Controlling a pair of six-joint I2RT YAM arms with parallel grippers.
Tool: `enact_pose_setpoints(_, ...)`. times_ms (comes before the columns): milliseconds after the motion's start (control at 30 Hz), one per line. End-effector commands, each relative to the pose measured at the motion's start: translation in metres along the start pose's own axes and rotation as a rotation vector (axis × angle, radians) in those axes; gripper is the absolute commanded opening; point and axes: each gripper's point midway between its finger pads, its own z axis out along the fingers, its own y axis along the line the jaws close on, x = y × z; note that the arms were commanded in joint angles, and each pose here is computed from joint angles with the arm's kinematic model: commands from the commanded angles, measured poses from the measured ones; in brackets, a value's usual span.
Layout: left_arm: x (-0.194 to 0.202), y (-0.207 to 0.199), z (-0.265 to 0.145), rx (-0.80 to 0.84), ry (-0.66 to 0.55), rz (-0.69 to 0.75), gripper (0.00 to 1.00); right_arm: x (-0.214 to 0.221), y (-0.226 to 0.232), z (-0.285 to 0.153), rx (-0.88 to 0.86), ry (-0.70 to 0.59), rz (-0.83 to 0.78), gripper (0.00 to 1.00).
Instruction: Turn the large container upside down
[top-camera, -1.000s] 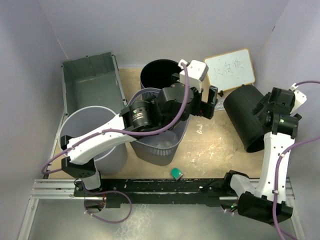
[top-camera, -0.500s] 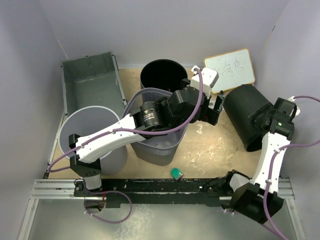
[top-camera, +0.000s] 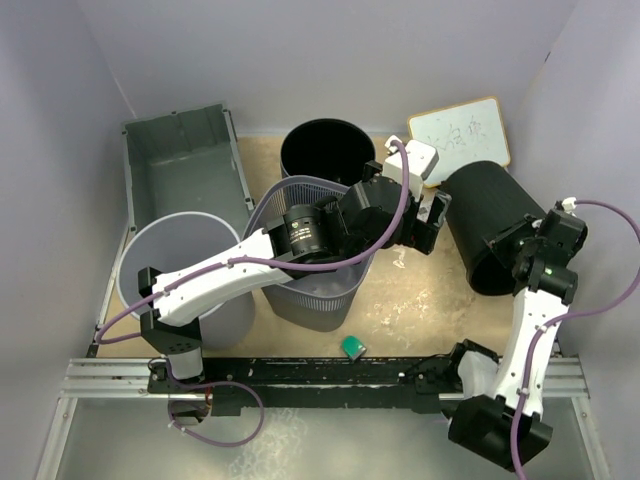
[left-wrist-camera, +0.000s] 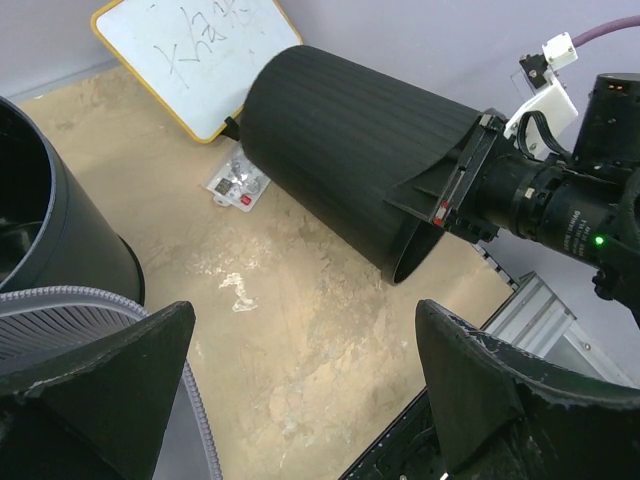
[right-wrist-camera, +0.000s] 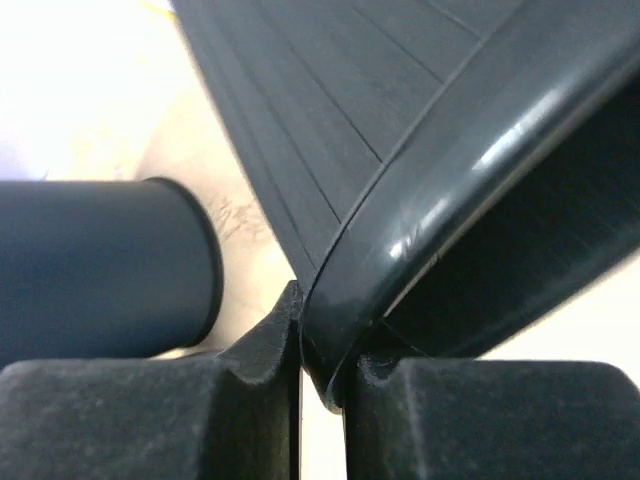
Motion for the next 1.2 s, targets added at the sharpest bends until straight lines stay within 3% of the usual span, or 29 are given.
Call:
enact_pose_setpoints(0, -0.024, 0.004, -0.016, 0.016, -0.056, -0.046, 0.89, -0.011, 0.020, -0.018, -0.082, -0.050, 0.017, 0.04)
enact_pose_setpoints(33, -0.024, 0.004, -0.015, 0.013, -0.056, -0.047, 0.89, -0.013, 0.026, -0.024, -0.107, -0.054, 0.021, 0.00)
enact_pose_setpoints(233, -0.029, 0.003, -0.008, 0.005, -0.055, -0.055, 0.88, -0.018, 0.063, -0.048, -0.270, -0.042, 0.034, 0.00)
enact_pose_setpoints(467, -0.059, 0.034, -0.015, -0.042, -0.120, -0.107, 0.88, -0.012, 0.123, -0.069, -0.650, 0.037, 0.101, 0.00)
enact_pose_setpoints(700, -0.082, 0.054, -0.017, -0.079, -0.183, -0.095, 0.88, -0.005, 0.132, -0.058, -0.823, 0.057, 0.275, 0.00)
enact_pose_setpoints(867, -0.092, 0.058, -0.010, -0.075, -0.216, -0.069, 0.87, 0.001, 0.134, -0.062, -1.084, 0.000, 0.368, 0.00)
enact_pose_setpoints(1167, -0.068, 0.049, 0.021, 0.032, -0.079, -0.075, 0.86, 0.019, 0.132, -0.107, -1.417, -0.019, 0.354, 0.00)
